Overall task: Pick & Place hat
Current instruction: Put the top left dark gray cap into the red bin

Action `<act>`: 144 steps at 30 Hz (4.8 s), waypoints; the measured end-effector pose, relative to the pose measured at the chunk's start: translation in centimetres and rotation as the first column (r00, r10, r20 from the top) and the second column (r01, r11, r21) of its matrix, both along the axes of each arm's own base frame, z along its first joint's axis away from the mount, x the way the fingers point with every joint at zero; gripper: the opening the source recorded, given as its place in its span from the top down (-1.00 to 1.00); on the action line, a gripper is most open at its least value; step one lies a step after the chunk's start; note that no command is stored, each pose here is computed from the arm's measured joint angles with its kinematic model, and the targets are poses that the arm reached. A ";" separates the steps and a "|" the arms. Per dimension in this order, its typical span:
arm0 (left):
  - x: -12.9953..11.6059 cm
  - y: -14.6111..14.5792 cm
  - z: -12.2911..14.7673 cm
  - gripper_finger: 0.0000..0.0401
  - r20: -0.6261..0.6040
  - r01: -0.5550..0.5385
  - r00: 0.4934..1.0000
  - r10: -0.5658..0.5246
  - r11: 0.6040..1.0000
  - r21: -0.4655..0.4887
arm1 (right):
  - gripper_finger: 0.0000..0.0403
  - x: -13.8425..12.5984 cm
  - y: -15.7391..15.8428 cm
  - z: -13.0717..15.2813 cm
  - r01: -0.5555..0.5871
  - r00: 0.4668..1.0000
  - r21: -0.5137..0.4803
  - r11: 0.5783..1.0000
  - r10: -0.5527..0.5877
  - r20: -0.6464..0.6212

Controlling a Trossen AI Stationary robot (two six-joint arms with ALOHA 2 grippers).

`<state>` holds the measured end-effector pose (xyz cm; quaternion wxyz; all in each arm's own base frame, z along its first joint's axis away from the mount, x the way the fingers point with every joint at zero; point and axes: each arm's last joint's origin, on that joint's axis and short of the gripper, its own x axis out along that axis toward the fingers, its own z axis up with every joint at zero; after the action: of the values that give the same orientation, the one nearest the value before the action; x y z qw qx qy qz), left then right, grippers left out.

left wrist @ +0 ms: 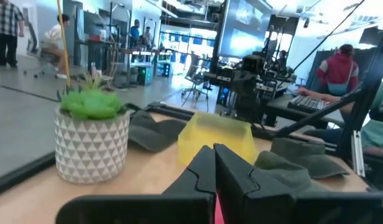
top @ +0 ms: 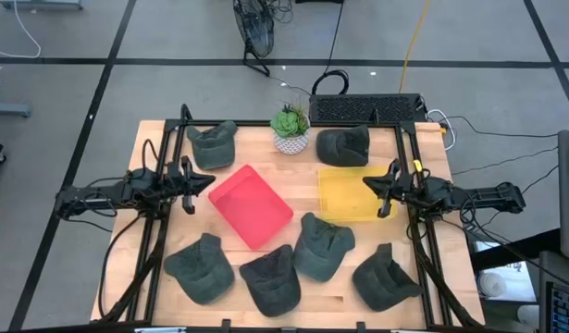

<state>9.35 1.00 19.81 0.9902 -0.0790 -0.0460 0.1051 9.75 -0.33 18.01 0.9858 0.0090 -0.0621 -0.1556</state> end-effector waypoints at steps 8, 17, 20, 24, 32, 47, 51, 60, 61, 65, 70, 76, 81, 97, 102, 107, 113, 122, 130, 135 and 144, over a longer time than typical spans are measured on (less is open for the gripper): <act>0.5 0.4 5.3 0.98 -0.016 -0.140 0.990 0.141 0.987 0.073 | 1.00 -0.3 0.0 1.5 0.006 0.988 -0.018 1.000 -0.003 0.155; 3.8 1.7 11.4 0.98 -0.307 -0.270 0.902 0.305 0.951 0.150 | 1.00 -0.3 0.0 1.6 0.004 0.987 -0.017 1.000 -0.001 0.162; 5.1 2.6 13.1 0.96 -0.402 -0.313 0.849 0.344 0.939 0.142 | 1.00 -0.3 0.0 1.6 -0.006 0.987 -0.015 1.000 0.008 0.163; 6.5 4.5 14.9 0.93 -0.547 -0.381 0.739 0.393 0.914 0.142 | 1.00 -0.3 0.2 1.6 -0.068 0.983 -0.026 0.997 0.071 0.167; 8.7 9.3 14.3 0.90 -0.815 -0.378 0.501 0.291 0.921 0.096 | 1.00 -0.2 0.2 1.4 -0.082 0.986 -0.014 0.997 0.083 0.148; 10.1 18.0 6.3 0.70 -0.990 -0.397 0.096 0.108 0.916 0.061 | 1.00 0.0 0.2 0.8 -0.091 0.992 0.011 0.996 0.089 0.089; 9.4 19.4 5.3 0.50 -0.994 -0.442 0.054 0.093 0.895 0.060 | 1.00 0.0 0.2 0.8 -0.091 0.992 0.011 0.996 0.089 0.086; 8.7 21.7 3.1 0.14 -1.000 -0.468 0.006 0.030 0.884 0.024 | 1.00 0.2 0.3 0.6 -0.089 0.994 0.014 0.996 0.088 0.061; 8.6 22.0 2.8 0.13 -1.000 -0.470 -0.003 0.017 0.883 0.017 | 1.00 0.2 0.3 0.5 -0.089 0.994 0.015 0.996 0.089 0.057; 8.4 22.6 1.7 0.13 -0.999 -0.455 -0.027 -0.019 0.890 -0.005 | 1.00 0.4 0.3 0.4 -0.089 0.995 0.015 0.996 0.088 0.040; 8.6 23.1 0.9 0.13 -0.998 -0.406 -0.040 -0.042 0.913 -0.022 | 1.00 0.5 0.3 0.2 -0.087 0.996 0.015 0.996 0.087 0.020; 8.5 23.6 -0.3 0.13 -0.993 -0.395 -0.034 -0.114 0.914 -0.092 | 1.00 0.7 0.3 0.1 -0.088 0.996 0.015 0.996 0.088 0.003; 8.2 24.1 -0.9 0.13 -0.991 -0.403 -0.059 -0.117 0.911 -0.084 | 1.00 0.7 0.3 0.1 -0.087 0.996 0.015 0.996 0.087 0.000; 7.9 24.3 -1.1 0.93 -0.990 -0.397 -0.070 -0.123 0.914 -0.085 | 1.00 0.7 0.3 0.0 -0.087 0.996 0.018 0.996 0.088 -0.010; 7.8 23.9 -0.7 0.89 -0.989 -0.424 -0.068 -0.129 0.901 -0.088 | 1.00 0.7 0.3 -0.1 -0.086 0.996 0.019 0.996 0.086 -0.010; 7.7 22.9 1.3 0.96 -0.995 -0.446 -0.034 -0.092 0.892 -0.067 | 1.00 0.7 0.3 -0.1 -0.085 0.996 0.019 0.996 0.085 -0.011; 7.1 21.1 4.8 0.88 -0.998 -0.499 0.070 -0.001 0.866 -0.036 | 1.00 0.7 0.3 -0.1 -0.084 0.996 0.019 0.996 0.085 -0.011; 6.9 17.3 9.1 0.90 -0.948 -0.479 0.318 0.020 0.867 -0.142 | 1.00 0.7 0.3 -0.1 -0.084 0.996 0.019 0.996 0.084 -0.011; 7.8 14.7 10.4 0.95 -0.920 -0.452 0.392 0.012 0.873 -0.181 | 1.00 0.7 0.3 -0.1 -0.084 0.996 0.019 0.996 0.084 -0.013; 8.6 13.7 10.4 0.90 -0.921 -0.422 0.389 -0.015 0.886 -0.193 | 1.00 0.7 0.3 -0.3 -0.084 0.996 0.029 0.996 0.085 -0.028; 9.7 12.3 11.5 0.89 -0.912 -0.378 0.409 -0.023 0.906 -0.192 | 1.00 0.7 0.3 -0.3 -0.085 0.996 0.033 0.996 0.086 -0.035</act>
<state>19.10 13.25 31.34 0.8082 -0.1900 0.5012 0.2440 10.46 -0.05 17.68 0.9923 0.0246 -0.0412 -0.1146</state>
